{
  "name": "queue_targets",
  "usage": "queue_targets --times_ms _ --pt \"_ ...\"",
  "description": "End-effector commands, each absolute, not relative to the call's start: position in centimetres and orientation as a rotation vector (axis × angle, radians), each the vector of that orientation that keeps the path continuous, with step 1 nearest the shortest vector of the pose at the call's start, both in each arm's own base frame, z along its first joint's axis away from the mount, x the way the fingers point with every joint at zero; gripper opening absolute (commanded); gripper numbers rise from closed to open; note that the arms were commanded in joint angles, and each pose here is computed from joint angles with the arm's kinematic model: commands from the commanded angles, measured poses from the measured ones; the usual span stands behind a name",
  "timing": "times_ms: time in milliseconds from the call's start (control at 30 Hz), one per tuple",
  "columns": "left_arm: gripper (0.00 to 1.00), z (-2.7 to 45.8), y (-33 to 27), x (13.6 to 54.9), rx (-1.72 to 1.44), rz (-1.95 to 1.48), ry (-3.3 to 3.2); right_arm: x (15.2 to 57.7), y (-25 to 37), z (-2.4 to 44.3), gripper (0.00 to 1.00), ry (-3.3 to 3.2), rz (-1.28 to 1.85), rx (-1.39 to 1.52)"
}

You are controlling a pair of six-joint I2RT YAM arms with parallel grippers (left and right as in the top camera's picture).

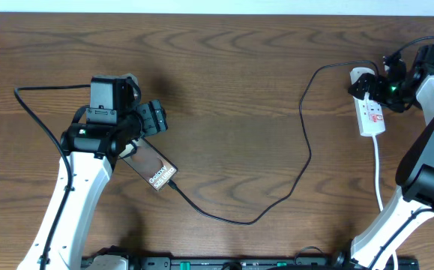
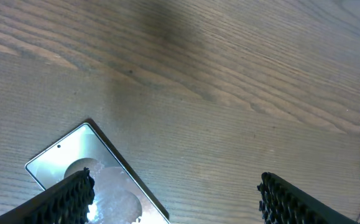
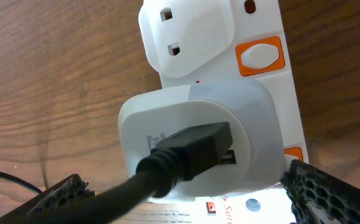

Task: Plug charger to phone and switch on socket
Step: 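Press the orange switch beside the charger with the right gripper, then lift the right gripper away from the power strip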

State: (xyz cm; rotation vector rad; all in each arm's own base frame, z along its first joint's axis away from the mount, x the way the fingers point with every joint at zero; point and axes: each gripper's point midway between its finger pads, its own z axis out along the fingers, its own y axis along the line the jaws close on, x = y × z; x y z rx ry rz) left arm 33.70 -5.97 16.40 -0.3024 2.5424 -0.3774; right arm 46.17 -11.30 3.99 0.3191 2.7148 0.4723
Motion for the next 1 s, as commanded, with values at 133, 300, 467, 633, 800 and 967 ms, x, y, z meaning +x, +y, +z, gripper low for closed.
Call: queue_targets --times_ms 133,300,467,633,800,967 --pt "0.84 17.2 -5.8 34.1 -0.31 -0.368 2.521 45.2 -7.5 2.3 0.99 2.738 0.724 0.35" --pt "0.84 17.2 -5.8 34.1 -0.31 -0.368 2.521 45.2 -7.3 2.4 0.99 2.73 0.744 0.347" --pt "0.84 17.2 -5.8 34.1 -0.31 -0.368 2.521 45.5 -6.9 2.8 0.99 2.705 0.787 0.335" --pt "0.84 17.2 -5.8 34.1 -0.31 -0.367 2.524 45.5 -6.9 2.8 0.99 2.705 0.787 0.335" --pt "0.84 17.2 -5.8 34.0 -0.31 -0.367 2.525 45.4 -7.0 2.7 0.98 2.713 0.772 0.339" --pt "0.84 17.2 -5.8 34.0 -0.31 -0.367 2.525 44.7 -8.2 2.6 0.97 2.757 0.678 0.395"
